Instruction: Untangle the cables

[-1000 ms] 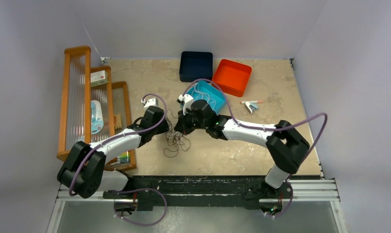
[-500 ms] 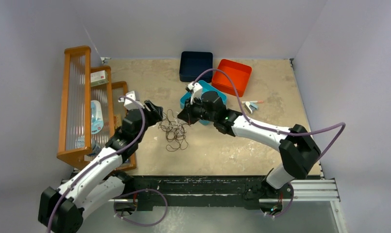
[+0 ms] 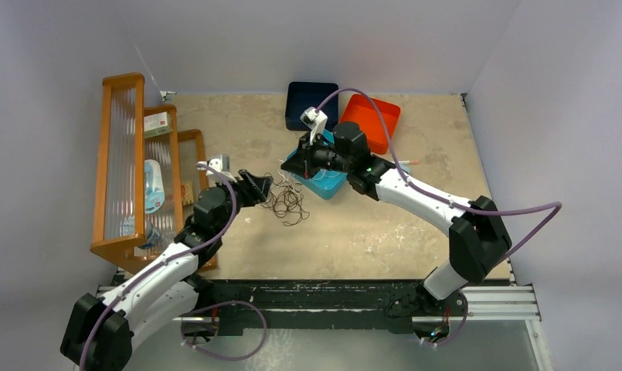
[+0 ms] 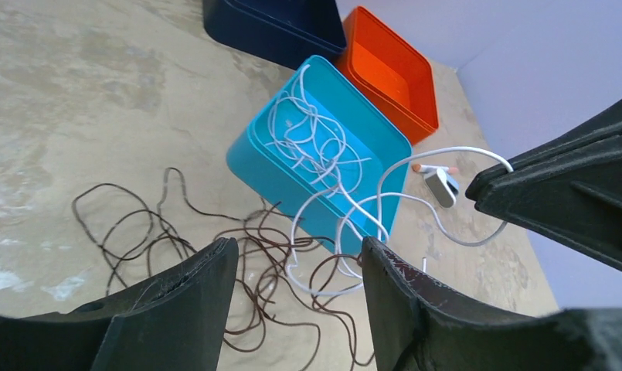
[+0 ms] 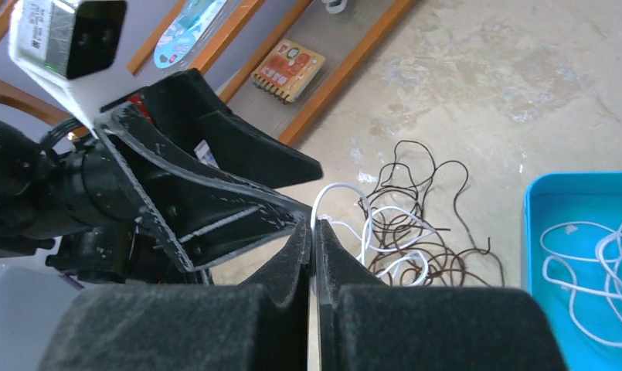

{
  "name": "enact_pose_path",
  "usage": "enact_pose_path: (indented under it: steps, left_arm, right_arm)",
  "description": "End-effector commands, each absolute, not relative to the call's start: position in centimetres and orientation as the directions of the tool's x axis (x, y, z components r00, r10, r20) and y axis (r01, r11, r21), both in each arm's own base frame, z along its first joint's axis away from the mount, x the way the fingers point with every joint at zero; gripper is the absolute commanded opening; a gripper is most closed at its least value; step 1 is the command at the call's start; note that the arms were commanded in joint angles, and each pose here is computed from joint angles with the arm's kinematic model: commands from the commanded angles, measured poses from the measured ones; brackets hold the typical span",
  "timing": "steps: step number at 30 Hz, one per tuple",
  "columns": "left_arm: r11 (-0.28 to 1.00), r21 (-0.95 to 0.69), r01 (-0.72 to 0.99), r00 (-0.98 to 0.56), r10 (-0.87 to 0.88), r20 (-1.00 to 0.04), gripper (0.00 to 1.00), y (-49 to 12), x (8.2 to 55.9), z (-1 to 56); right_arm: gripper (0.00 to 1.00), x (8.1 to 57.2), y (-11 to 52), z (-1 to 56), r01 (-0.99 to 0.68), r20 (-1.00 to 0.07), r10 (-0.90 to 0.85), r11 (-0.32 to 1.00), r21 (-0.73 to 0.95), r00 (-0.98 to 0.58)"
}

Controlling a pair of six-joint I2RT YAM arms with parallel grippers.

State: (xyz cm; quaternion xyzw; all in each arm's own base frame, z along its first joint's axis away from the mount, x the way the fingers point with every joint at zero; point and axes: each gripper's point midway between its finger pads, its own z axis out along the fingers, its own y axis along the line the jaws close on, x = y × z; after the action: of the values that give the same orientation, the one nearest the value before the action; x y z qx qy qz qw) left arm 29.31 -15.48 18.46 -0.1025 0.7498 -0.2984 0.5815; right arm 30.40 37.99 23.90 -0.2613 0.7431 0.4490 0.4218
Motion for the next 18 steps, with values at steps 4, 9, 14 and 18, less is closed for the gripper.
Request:
enact_pose_path:
  steps: [4, 9, 14, 18]
  left_arm:
    - [0.703, -0.585, 0.405, -0.244, -0.533, -0.810, 0.59, -18.7, 29.6, 22.5]
    - [0.679, -0.579, 0.451, -0.264, -0.518, -0.814, 0.59, -19.6, 29.2, 22.4]
    - [0.688, -0.573, 0.444, -0.286, -0.498, -0.819, 0.59, -20.0, 29.7, 21.0]
    - [0.682, -0.580, 0.446, -0.301, -0.496, -0.814, 0.58, -20.4, 30.0, 20.1]
  right_arm:
    - [0.00, 29.5, 39.1, 25.5, -0.814, -0.872, -0.027, 0.374, 0.445, -0.489]
    - [0.00, 29.4, 39.2, 25.5, -0.813, -0.870, -0.022, 0.368, 0.451, -0.493]
    - [0.00, 29.1, 39.3, 25.9, -0.822, -0.873, -0.019, 0.346, 0.452, -0.488]
    - [0.00, 28.9, 39.3, 26.3, -0.827, -0.874, -0.014, 0.333, 0.453, -0.485]
